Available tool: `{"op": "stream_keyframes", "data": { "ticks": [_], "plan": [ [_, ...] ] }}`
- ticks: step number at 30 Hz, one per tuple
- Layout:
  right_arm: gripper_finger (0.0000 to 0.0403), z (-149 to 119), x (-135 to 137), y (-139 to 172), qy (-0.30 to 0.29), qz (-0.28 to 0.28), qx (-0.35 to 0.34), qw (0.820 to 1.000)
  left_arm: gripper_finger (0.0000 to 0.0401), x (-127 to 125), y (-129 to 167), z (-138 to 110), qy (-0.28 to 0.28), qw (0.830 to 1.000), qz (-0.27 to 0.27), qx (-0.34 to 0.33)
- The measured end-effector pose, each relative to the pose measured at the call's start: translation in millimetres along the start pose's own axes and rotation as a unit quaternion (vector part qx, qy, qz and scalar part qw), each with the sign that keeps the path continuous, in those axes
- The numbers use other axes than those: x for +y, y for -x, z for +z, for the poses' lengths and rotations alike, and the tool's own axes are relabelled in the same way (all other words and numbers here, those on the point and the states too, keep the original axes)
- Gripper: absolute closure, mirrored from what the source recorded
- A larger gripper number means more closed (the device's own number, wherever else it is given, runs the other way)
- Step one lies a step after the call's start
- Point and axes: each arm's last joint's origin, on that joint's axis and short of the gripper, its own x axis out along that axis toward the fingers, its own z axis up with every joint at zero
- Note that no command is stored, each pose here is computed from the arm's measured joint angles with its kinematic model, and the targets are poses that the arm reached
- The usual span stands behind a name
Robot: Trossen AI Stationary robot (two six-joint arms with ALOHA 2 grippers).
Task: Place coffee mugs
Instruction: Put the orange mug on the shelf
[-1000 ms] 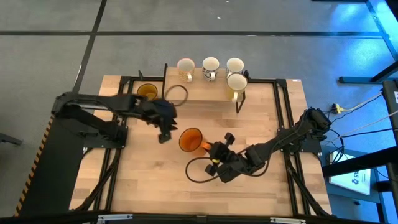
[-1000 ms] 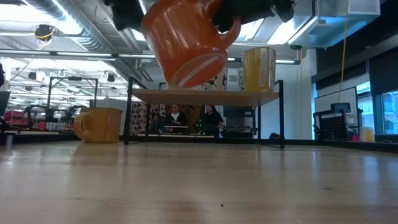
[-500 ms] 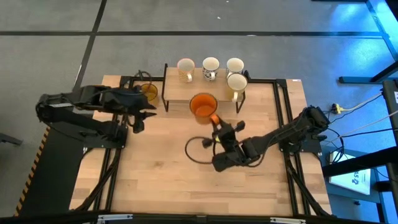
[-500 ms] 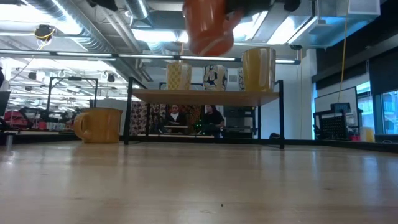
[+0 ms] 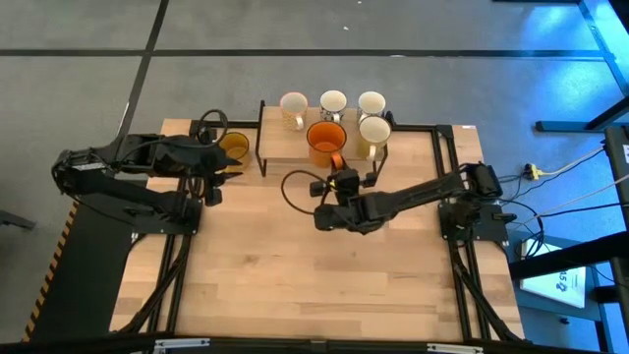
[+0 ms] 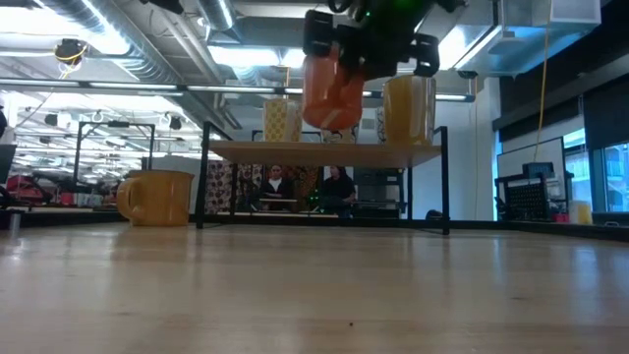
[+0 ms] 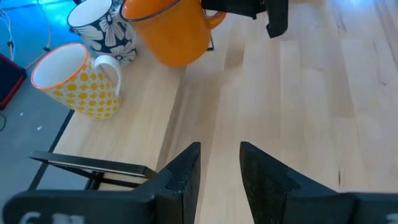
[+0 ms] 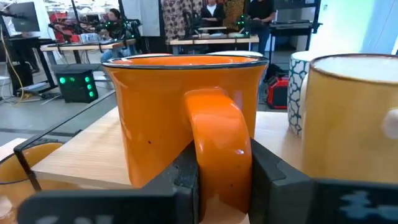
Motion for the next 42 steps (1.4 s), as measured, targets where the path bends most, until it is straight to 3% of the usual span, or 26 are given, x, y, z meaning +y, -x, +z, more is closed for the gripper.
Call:
{"op": "stream_keyframes", "data": {
  "ticks": [26,42],
  "plan": [
    [0.034,-15,-4,-36,0.036,-0.037,0.016,0.999,0.0296,0,-1,1,0.001,1.0,0.0,-0.001],
    [0.034,-18,-12,-38,0.046,-0.054,0.009,0.997,0.0296,0,-1,1,0.0,1.0,0.0,-0.001]
  ]
}}
